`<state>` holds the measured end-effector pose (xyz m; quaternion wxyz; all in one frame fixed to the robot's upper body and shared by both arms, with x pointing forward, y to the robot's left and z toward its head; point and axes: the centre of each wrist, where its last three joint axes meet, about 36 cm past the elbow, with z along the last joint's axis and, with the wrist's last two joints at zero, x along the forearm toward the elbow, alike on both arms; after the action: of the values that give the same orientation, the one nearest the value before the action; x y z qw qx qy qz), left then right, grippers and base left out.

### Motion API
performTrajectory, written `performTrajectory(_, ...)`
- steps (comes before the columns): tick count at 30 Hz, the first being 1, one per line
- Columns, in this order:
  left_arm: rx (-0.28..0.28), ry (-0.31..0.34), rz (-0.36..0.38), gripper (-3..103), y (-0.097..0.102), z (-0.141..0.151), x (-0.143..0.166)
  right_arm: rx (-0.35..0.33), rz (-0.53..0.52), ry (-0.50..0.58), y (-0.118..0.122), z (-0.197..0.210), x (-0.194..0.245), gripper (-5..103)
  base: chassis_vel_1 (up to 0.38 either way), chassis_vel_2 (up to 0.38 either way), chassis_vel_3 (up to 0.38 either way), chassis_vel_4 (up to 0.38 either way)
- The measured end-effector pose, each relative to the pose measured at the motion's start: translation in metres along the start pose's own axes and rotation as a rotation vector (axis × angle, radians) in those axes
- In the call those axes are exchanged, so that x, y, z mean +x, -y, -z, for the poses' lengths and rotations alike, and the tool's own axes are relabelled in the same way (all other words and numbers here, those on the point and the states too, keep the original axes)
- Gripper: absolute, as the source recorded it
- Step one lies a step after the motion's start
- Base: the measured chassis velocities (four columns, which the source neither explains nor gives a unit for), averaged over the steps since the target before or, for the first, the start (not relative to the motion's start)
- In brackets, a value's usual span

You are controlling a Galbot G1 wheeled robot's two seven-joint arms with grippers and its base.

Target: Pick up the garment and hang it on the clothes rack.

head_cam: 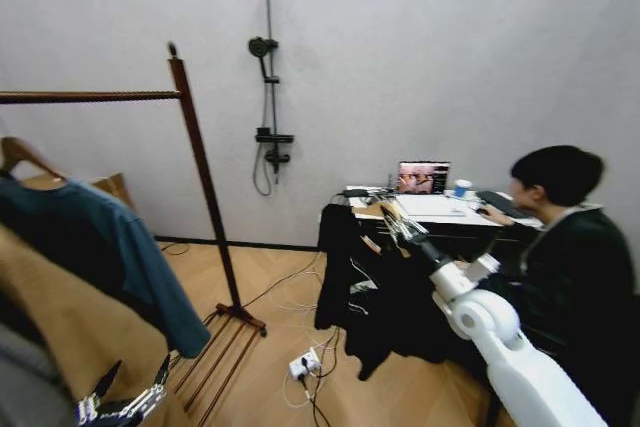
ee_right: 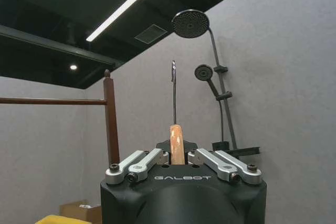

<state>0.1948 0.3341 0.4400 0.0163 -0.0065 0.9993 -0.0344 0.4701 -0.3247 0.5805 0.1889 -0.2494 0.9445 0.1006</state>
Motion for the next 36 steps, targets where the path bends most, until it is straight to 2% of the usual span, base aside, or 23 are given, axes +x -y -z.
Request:
performTrajectory(8, 0.000, 0.000, 0.000, 100, 0.000, 0.000, 0.000, 0.000, 0.041, 0.011, -0.008, 0.013, -0.043, 10, 0.131, 0.116, 0.111, 0.130)
performTrajectory(29, 0.000, 0.000, 0.000, 100, 0.000, 0.000, 0.000, 0.012, 0.098, -0.013, -0.009, 0.021, -0.081, 10, 0.135, 0.120, 0.119, 0.119)
performTrajectory(36, 0.000, 0.000, 0.000, 100, 0.000, 0.000, 0.000, 0.037, 0.100, 0.004, -0.001, 0.033, -0.097, 10, 0.112, 0.113, 0.115, 0.104)
